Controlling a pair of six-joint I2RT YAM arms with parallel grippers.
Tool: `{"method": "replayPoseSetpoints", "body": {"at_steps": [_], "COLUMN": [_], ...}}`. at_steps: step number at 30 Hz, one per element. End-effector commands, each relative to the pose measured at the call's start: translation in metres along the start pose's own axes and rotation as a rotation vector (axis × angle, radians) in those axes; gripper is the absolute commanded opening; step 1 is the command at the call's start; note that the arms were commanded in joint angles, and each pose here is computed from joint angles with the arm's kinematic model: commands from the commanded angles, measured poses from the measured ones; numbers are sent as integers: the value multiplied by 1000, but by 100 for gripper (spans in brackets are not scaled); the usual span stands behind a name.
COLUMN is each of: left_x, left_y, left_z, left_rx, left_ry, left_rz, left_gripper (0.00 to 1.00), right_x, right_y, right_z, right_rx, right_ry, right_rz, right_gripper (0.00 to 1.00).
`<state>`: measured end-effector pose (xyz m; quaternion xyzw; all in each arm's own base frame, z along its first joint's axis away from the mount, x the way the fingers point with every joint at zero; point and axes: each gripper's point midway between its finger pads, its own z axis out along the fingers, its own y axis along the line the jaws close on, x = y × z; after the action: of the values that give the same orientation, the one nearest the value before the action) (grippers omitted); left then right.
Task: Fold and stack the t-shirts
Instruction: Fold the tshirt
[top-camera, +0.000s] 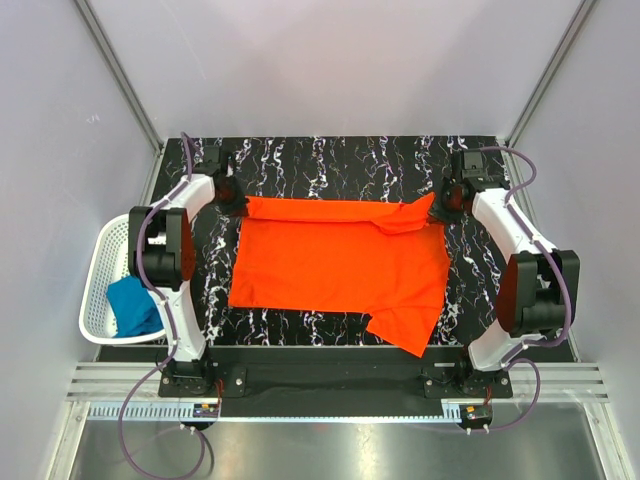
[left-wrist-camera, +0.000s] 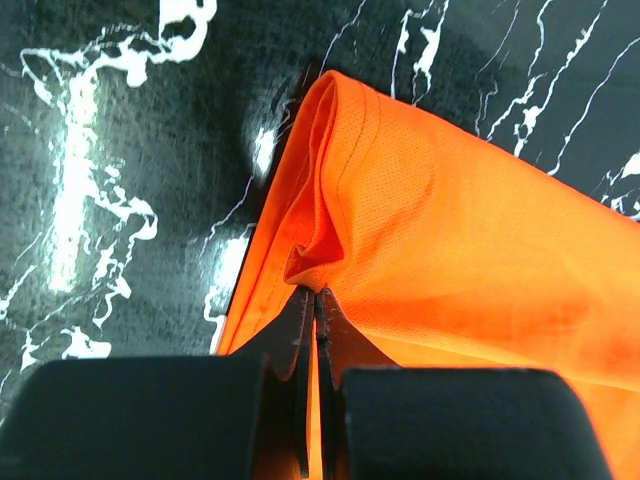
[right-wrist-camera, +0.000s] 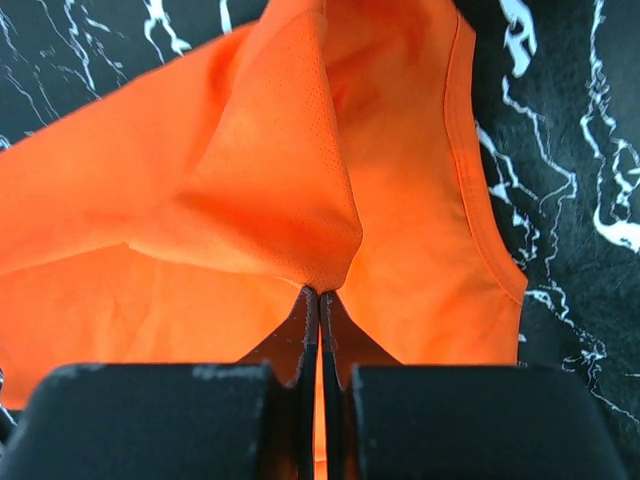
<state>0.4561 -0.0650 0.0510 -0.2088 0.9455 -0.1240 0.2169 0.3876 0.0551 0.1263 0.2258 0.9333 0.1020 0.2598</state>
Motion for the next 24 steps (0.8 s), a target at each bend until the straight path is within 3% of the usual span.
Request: {"method": "replayPoseSetpoints", "body": {"at_steps": [1, 24], "left_x": [1, 23], "left_y": [-1, 20], "left_z": [-17, 2], "left_rx": [9, -52], "left_ry": [-7, 64], "left_rz": [23, 23], "left_gripper": [0, 0], "right_x": [3, 31], "right_y": [-3, -19], "right_z": [-9, 9], "right_rx": [-13, 8], "right_ry": [2, 101], "right_rz": [-4, 24], "right_gripper": [0, 0]}}
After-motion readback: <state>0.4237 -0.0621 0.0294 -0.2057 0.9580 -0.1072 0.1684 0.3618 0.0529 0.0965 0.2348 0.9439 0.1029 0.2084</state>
